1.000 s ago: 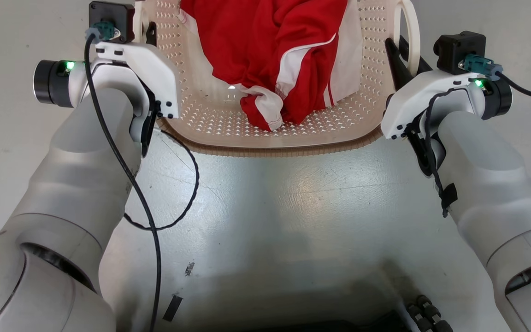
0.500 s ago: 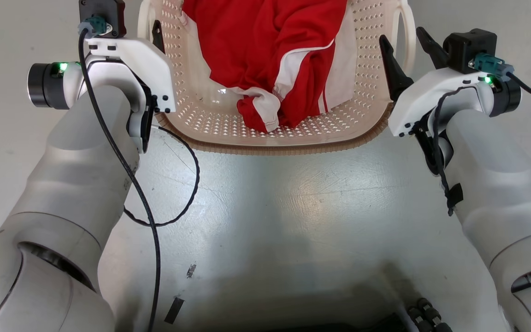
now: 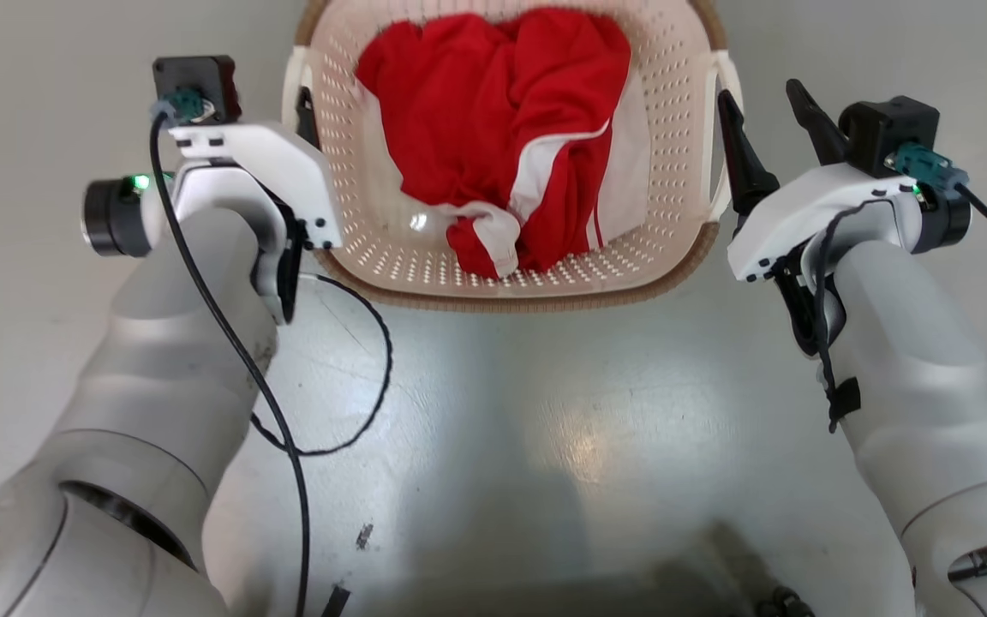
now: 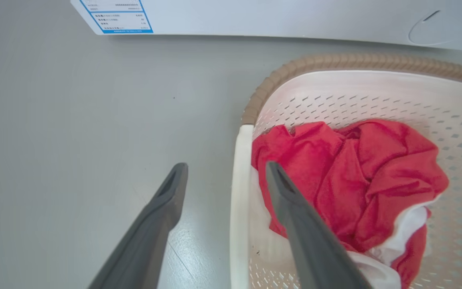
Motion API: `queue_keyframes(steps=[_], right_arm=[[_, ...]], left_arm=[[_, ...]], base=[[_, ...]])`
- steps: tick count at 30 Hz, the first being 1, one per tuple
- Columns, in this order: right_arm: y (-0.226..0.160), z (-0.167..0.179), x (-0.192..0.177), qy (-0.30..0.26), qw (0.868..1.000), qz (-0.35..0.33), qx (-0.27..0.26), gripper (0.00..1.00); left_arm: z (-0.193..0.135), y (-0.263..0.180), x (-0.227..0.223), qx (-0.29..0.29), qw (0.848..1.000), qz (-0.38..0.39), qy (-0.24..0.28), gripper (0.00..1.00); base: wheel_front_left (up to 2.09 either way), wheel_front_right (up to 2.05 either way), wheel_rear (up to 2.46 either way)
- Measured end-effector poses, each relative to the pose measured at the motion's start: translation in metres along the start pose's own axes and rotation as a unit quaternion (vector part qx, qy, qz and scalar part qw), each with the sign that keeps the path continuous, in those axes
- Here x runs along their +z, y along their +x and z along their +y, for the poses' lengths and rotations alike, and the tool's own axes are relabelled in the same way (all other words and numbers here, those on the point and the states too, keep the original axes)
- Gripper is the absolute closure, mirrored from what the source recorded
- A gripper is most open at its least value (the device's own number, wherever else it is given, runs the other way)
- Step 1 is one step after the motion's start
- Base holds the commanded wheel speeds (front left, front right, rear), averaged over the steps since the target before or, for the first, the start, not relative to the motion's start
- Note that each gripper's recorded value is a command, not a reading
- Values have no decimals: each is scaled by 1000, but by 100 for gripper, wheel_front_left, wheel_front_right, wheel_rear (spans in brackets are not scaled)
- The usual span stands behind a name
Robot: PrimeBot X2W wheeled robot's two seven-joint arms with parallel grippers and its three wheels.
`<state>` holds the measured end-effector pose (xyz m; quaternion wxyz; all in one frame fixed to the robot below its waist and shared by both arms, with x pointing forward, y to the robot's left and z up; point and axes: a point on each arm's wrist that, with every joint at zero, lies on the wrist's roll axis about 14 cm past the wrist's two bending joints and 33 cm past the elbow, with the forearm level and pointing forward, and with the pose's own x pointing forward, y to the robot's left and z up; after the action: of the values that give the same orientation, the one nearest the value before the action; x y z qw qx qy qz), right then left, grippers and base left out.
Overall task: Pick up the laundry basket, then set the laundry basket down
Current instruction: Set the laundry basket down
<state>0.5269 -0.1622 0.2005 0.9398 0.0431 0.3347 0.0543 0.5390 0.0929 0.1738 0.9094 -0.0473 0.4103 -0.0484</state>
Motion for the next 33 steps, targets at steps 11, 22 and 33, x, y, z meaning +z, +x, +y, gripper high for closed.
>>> queue_keyframes(steps=[11, 22, 33], right_arm=[[-42, -8, 77, -8, 993, -115, -21, 0], [-114, -4, 132, -35, 978, -206, -25, 0], [-180, -6, 149, -43, 964, -259, -35, 0]], left_arm=[[-25, -49, 72, -39, 993, -105, -45, 0], [-13, -131, 105, -32, 978, -201, -54, 0], [6, -200, 117, -15, 959, -272, -73, 0]], base=[[0, 0, 0], [0, 0, 0], [0, 0, 0]])
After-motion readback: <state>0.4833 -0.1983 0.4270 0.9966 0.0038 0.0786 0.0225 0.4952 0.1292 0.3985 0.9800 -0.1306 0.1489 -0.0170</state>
